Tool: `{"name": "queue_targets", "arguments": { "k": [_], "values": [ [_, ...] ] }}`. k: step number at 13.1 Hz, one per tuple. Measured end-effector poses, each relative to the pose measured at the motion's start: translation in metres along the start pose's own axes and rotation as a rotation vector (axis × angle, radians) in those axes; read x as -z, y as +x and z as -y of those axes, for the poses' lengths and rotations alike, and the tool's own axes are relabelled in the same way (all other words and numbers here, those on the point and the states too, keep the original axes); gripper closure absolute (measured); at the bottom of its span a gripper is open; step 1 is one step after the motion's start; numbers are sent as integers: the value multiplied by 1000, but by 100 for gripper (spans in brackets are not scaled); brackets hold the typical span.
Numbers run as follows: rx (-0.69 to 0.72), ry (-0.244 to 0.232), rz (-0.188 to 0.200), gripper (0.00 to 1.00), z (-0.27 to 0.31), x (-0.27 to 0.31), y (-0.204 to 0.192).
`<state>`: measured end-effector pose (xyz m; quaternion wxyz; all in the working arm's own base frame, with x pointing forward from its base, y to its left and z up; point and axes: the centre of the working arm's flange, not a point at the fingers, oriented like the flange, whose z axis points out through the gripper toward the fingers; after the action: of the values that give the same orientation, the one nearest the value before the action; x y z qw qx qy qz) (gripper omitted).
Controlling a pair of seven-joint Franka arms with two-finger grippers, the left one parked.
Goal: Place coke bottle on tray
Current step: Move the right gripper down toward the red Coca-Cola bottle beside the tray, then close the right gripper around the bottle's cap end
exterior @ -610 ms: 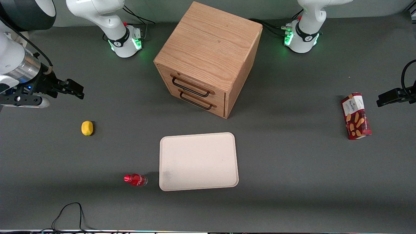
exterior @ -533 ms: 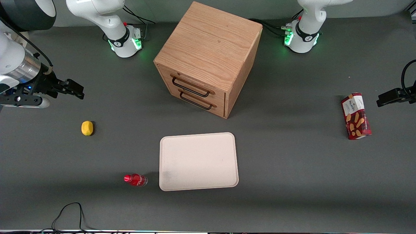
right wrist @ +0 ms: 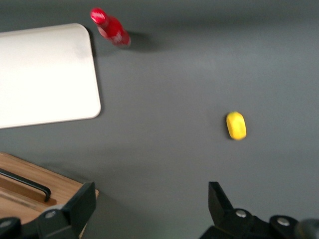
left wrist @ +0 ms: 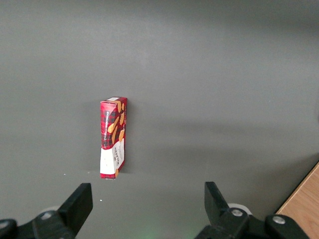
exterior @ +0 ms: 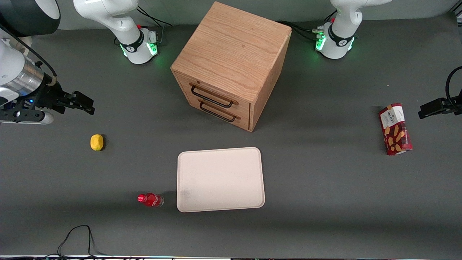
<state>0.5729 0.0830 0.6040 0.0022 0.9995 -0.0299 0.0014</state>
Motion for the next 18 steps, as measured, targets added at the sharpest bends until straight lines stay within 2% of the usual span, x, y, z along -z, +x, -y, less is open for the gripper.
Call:
{"name": "queue_targets", "arguments": {
  "k": [2, 6, 10, 14, 18],
  "values": [
    [35, 3, -10, 0, 27, -7, 25],
    [64, 7, 4, 0, 62, -58, 90],
    [67, 3, 44, 0, 78, -145, 143],
    [59, 11, 15, 0, 82, -219, 174],
    [60, 22, -24, 0, 87, -256, 186]
  ]
}}
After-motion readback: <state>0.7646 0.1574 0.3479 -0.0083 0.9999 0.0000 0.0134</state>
